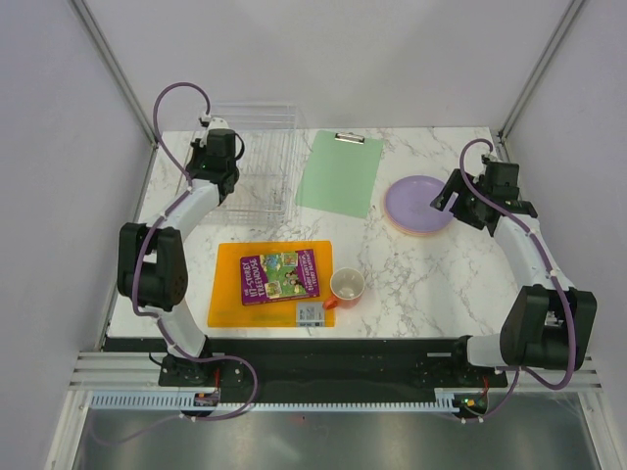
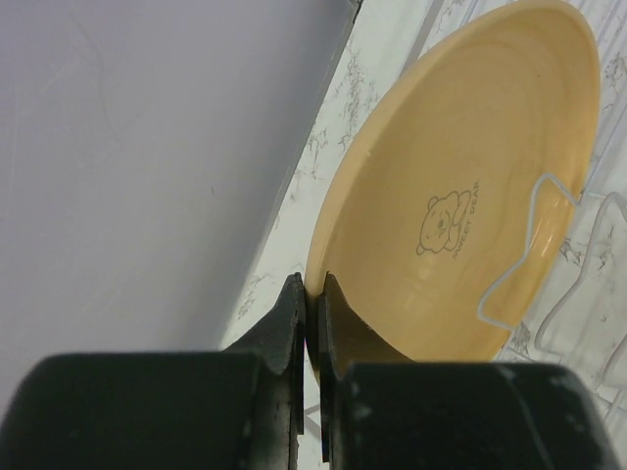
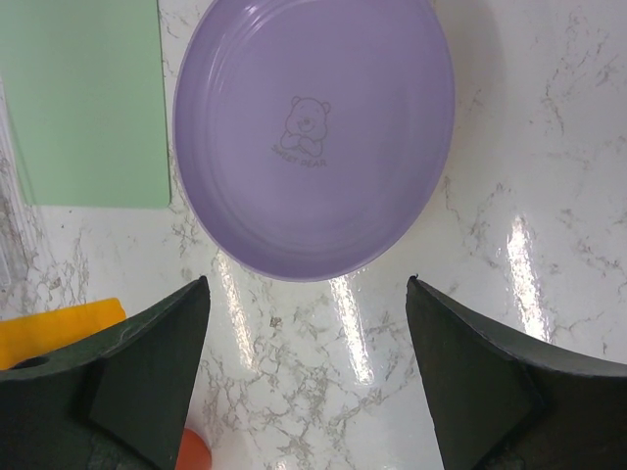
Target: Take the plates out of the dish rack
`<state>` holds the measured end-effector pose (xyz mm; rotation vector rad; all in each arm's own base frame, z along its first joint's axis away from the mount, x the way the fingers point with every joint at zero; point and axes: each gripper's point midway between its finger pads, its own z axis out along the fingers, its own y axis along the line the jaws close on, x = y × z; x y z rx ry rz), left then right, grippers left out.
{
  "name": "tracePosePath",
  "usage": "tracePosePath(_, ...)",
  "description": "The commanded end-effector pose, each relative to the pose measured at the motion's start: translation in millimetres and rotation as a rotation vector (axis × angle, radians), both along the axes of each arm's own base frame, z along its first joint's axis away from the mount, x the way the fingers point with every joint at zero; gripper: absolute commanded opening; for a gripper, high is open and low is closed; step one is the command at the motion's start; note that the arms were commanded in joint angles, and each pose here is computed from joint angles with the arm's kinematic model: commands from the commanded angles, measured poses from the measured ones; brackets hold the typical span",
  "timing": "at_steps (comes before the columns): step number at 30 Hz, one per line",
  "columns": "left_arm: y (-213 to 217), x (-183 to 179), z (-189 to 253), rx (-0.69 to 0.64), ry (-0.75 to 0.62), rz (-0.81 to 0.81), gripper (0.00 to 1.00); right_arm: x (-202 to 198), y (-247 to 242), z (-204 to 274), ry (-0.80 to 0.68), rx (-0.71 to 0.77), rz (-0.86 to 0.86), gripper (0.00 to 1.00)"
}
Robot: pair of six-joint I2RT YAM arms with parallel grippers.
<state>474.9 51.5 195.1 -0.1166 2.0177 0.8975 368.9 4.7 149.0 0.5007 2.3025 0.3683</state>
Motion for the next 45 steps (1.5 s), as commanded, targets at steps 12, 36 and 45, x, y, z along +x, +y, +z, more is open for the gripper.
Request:
tracePosePath(12,-18,-7,98,0.233,-0.177,0.080,0.02,3,5,5,-0.030,0.001,0.032,0.88)
tracePosePath(36,-100,-72,166,-0.015,-0.254,-0.205,0.02,-10,14,67,-0.161,-0.085,0.042,0.88)
tracePosePath(45,-178,-94,151,-0.453,-0.250,-0.513,0.02,-21,45,115,-0.292,-0.026,0.157,0.89)
